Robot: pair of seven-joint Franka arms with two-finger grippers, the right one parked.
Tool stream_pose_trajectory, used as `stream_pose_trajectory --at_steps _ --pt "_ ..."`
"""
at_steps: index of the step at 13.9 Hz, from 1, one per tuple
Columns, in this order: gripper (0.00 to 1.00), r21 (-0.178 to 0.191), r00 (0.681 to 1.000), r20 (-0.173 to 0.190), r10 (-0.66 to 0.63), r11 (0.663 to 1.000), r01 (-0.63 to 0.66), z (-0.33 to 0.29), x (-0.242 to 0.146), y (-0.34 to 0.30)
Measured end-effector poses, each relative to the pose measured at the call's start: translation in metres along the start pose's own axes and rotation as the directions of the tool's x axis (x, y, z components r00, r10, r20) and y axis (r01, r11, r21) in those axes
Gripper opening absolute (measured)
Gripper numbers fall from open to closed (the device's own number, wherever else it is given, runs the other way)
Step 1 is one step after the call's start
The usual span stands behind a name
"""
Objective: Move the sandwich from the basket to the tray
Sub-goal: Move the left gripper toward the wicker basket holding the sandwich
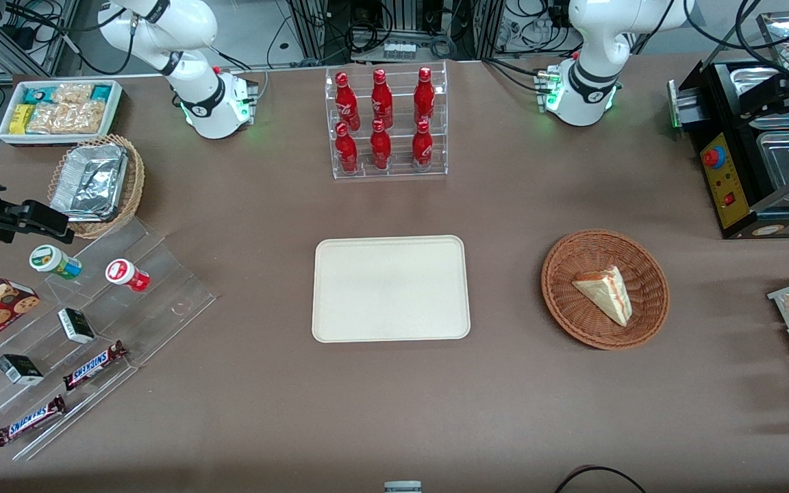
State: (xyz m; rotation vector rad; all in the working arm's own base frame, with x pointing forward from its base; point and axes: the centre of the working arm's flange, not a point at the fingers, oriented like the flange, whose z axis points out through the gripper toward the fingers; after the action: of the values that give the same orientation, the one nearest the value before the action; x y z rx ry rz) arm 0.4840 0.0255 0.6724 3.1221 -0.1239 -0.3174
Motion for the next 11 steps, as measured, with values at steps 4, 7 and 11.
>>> stream_pose_trajectory --at_steps 4,7,11 --pt "1.0 0.008 1.0 -0.003 -0.001 1.0 0.001 0.001 0.002 0.0" --pt "1.0 0.016 0.998 -0.008 -0.065 0.998 0.065 0.016 0.022 -0.002" --pt "1.0 0.027 0.982 0.006 -0.189 0.982 0.189 0.069 0.081 -0.005"
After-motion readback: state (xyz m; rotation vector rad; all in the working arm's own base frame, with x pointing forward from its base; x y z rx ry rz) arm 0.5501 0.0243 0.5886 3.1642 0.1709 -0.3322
